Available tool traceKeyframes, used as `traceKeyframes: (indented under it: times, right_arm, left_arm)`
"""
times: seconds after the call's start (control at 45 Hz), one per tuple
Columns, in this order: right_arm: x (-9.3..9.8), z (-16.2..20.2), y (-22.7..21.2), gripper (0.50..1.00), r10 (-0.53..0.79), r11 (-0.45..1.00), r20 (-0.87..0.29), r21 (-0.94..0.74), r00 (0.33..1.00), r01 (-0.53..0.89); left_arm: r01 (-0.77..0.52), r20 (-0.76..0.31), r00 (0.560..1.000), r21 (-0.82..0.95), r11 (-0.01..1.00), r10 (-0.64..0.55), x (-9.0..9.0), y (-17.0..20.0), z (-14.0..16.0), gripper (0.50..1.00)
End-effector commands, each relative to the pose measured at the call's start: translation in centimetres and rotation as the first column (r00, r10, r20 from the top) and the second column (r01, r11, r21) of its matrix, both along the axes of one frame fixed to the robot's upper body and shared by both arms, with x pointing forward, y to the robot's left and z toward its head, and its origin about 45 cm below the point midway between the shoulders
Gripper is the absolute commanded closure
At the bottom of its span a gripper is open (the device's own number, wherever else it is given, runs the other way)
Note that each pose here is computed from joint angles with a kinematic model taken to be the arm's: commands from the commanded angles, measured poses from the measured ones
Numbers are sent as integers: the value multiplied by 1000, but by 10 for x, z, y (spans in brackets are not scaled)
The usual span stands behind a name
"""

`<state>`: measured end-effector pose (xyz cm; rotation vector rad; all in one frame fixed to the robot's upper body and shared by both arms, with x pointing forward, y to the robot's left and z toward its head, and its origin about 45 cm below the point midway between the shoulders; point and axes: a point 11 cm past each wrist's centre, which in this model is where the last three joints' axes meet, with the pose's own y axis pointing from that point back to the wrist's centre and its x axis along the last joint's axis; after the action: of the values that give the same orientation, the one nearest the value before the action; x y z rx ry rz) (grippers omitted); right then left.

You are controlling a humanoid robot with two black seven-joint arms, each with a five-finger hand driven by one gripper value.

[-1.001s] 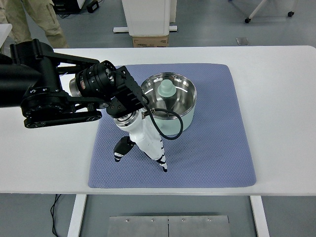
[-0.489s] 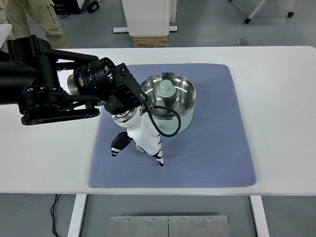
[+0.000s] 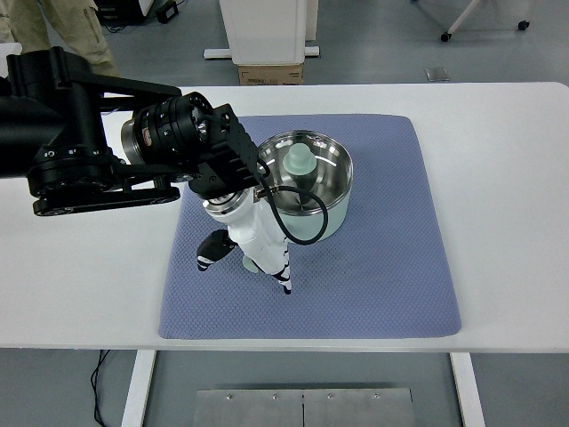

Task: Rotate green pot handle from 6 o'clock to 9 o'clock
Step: 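Push the mint-green handle sideways with the left hand, turning the pot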

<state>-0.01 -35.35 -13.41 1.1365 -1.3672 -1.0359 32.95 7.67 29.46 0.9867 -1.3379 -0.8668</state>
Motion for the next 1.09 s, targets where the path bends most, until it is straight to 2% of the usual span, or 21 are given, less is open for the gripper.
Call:
traceKeyframes:
  times: [0.0, 0.356, 1.068]
  right_arm:
    - [0, 0, 0, 500, 0, 1000, 0, 0, 1000, 0]
    - [0, 0, 0, 500, 0, 1000, 0, 0, 1000, 0]
    - [0, 0, 0, 500, 0, 1000, 0, 0, 1000, 0]
  left_arm:
    - [5, -1, 1000, 1, 1000, -5, -1, -1, 1, 500]
    - [25, 13, 1000, 67, 997, -26, 0, 9, -1, 500]
    - [86, 114, 987, 210, 974, -112, 13, 29, 1, 500]
